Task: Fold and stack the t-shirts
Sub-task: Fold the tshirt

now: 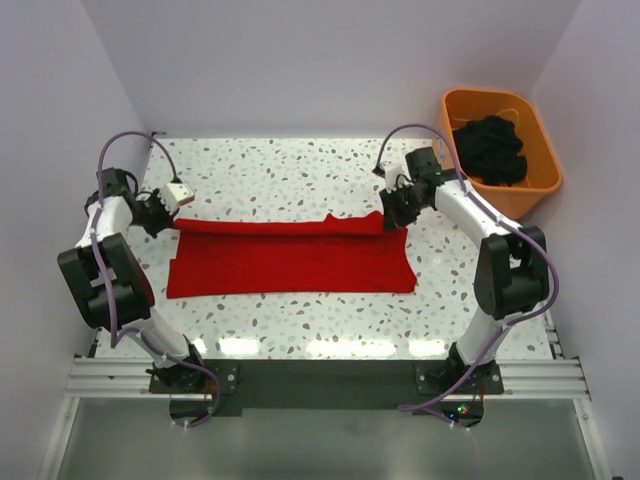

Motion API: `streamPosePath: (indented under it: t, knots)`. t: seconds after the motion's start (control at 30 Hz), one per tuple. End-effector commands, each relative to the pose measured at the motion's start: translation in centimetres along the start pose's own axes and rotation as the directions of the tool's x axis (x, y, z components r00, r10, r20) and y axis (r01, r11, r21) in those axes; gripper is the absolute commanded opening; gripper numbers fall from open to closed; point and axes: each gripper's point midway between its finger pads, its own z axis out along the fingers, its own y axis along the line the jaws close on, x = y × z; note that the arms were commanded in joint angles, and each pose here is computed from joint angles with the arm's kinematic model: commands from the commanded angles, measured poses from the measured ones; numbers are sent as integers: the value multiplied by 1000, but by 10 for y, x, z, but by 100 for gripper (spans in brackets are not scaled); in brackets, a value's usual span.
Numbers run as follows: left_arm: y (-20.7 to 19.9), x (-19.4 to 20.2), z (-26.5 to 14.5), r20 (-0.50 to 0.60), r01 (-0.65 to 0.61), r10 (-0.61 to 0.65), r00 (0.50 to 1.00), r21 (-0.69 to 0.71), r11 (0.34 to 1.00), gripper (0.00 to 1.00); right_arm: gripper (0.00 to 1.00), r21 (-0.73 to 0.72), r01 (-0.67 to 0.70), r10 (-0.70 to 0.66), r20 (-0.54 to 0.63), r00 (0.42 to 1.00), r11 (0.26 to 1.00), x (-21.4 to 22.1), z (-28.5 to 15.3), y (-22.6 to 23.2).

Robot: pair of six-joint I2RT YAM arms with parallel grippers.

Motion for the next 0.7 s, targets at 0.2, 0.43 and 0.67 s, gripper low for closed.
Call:
streamPosePath:
  t: [0.2,0.43,0.67]
  knots:
    - [-5,19,3,-35,7,-8,999,-1,1000,0,0,-4,7,-7,-41,999,1000,21,7,2]
    - [9,11,1,-11,37,-38,999,-34,999,0,0,5,14,-14,-31,999,1000,7,6,-2]
    - [31,-15,-17,39,47,-44,998,-65,997,0,0,-1,33,-33,28,999,999,-20,-17,1]
